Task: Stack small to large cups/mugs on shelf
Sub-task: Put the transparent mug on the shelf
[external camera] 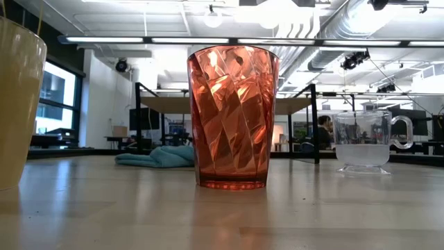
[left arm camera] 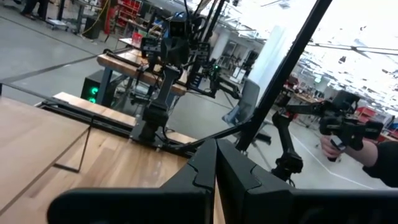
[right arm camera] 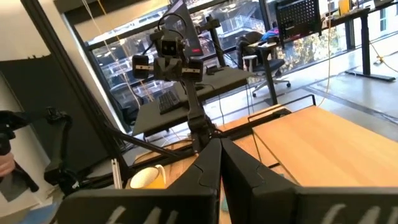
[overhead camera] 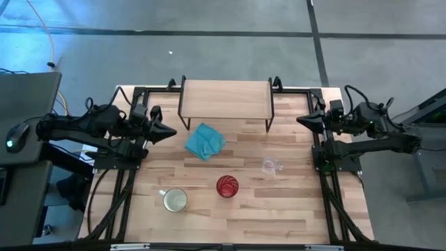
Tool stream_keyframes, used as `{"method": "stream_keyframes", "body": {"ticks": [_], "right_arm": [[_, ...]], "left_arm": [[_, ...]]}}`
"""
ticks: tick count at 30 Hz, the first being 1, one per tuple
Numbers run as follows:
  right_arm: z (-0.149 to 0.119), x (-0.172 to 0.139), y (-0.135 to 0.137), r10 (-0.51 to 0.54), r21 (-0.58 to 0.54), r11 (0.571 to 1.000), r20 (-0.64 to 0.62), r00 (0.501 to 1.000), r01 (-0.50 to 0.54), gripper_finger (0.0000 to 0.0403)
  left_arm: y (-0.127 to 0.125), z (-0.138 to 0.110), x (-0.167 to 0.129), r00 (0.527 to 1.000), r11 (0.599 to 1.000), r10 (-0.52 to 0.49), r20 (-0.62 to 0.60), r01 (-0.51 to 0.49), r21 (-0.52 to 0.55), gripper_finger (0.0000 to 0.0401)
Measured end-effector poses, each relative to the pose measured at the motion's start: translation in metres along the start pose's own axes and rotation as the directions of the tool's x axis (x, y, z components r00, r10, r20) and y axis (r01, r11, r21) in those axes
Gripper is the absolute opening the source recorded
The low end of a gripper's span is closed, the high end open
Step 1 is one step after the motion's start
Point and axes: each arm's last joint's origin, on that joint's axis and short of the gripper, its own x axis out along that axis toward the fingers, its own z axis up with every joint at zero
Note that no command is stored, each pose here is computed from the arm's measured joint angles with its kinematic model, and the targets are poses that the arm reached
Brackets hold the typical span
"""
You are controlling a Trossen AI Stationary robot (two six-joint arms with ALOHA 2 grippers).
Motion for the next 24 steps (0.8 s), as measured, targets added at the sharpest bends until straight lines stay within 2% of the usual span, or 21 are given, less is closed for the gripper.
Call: {"method": "stream_keyframes", "body": {"ticks": [3, 8, 11, 18, 21, 24], "right_arm": [[0.0, 0.0, 0.0, 0.007, 0.001, 1.0, -0.003, 1.0, -0.007, 0.0035], [-0.002, 0.0, -0.001, -0.01, 0.0, 1.0, -0.015, 1.0, 0.01, 0.0116], [-0.001, 0.0, -0.001, -0.013, -0.003, 1.0, -0.013, 1.0, 0.013, 0.015], [-0.002, 0.003, -0.001, -0.018, -0.032, 0.999, -0.022, 1.0, 0.018, 0.0159], [-0.007, 0.009, -0.002, -0.041, -0.107, 0.994, -0.072, 0.997, 0.033, 0.0158], [-0.016, 0.017, -0.005, -0.107, -0.215, 0.974, -0.156, 0.982, 0.071, 0.0158]], "left_arm": [[0.0, -0.001, 0.0, 1.0, 1.0, 0.005, -0.012, -0.005, 0.001, 0.0001], [0.0, 0.0, 0.0, 1.0, 1.0, 0.002, -0.005, -0.002, 0.0, 0.0001], [0.0, 0.0, 0.0, 1.0, 1.0, 0.001, -0.004, -0.001, 0.0, 0.0001], [0.001, -0.002, 0.0, 1.0, 1.0, 0.001, -0.023, -0.001, 0.002, 0.0001], [0.003, -0.006, 0.0, 0.998, 0.999, 0.037, -0.055, -0.036, 0.012, 0.0001], [0.004, -0.009, 0.0, 0.994, 0.998, 0.056, -0.09, -0.055, 0.013, 0.0001]]}}
